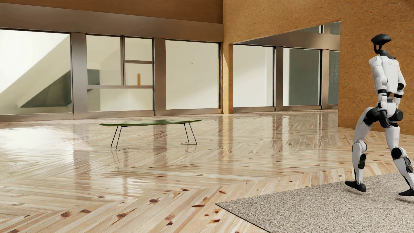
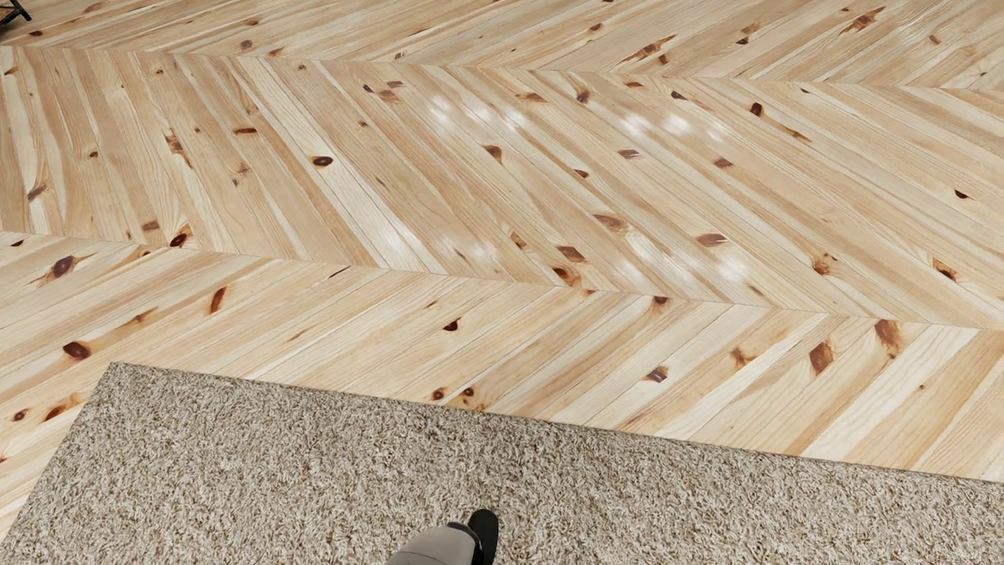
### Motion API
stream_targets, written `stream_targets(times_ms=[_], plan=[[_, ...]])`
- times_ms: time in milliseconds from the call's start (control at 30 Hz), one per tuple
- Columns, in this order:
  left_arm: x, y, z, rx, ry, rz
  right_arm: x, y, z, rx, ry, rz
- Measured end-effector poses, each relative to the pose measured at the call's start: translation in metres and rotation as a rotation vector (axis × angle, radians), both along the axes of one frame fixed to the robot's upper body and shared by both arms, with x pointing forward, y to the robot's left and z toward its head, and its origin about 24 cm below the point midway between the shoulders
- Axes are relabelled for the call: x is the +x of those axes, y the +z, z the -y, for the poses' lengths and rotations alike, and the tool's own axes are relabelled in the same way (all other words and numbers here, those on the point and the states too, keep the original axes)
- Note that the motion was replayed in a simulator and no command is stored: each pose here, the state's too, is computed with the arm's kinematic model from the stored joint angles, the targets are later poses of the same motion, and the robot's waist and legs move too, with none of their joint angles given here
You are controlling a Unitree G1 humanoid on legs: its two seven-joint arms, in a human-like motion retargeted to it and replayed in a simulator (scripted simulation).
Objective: Walk towards the dark gray table
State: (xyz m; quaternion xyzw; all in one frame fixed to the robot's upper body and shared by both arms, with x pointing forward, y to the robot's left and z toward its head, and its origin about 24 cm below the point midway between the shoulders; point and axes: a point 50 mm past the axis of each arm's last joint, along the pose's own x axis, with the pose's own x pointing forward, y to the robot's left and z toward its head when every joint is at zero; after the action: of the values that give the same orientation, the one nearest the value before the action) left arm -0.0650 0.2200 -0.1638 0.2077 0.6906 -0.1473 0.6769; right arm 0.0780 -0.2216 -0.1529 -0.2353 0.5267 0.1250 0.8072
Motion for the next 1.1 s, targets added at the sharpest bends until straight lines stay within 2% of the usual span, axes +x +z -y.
stream_targets(times_ms=[100, 200, 267, 400, 433, 500, 600, 700, 767, 833, 967, 1100], plan=[[-0.011, 0.000, 0.004, -0.007, -0.022, -0.043, 0.010, 0.004, -0.005, 0.030, -0.035, 0.057], [0.013, -0.002, -0.003, 0.009, -0.020, 0.018, -0.015, -0.002, -0.012, 0.053, -0.085, -0.002], [0.047, -0.003, -0.009, 0.016, -0.021, 0.115, -0.048, -0.009, -0.017, 0.049, -0.050, -0.110], [0.146, 0.016, -0.027, 0.036, 0.008, 0.428, -0.090, -0.015, -0.030, 0.055, 0.071, -0.254], [0.170, 0.028, -0.041, 0.065, 0.074, 0.530, -0.099, -0.016, -0.030, 0.048, 0.060, -0.292], [0.207, 0.047, -0.048, 0.069, 0.096, 0.670, -0.113, -0.017, -0.028, 0.035, 0.059, -0.341], [0.245, 0.069, -0.046, 0.049, 0.100, 0.815, -0.120, -0.016, -0.023, 0.020, 0.031, -0.363], [0.258, 0.076, -0.038, 0.020, 0.092, 0.867, -0.110, -0.016, -0.020, 0.019, 0.016, -0.333], [0.251, 0.069, -0.029, 0.000, 0.080, 0.835, -0.099, -0.017, -0.018, 0.014, 0.004, -0.303], [0.223, 0.048, -0.021, -0.010, 0.103, 0.727, -0.085, -0.018, -0.013, -0.004, 0.019, -0.282], [0.115, 0.004, -0.017, 0.027, 0.091, 0.333, -0.035, -0.013, -0.003, -0.036, 0.097, -0.163], [0.021, 0.000, -0.019, 0.067, 0.086, 0.052, 0.051, 0.021, 0.015, -0.021, -0.016, 0.166]])
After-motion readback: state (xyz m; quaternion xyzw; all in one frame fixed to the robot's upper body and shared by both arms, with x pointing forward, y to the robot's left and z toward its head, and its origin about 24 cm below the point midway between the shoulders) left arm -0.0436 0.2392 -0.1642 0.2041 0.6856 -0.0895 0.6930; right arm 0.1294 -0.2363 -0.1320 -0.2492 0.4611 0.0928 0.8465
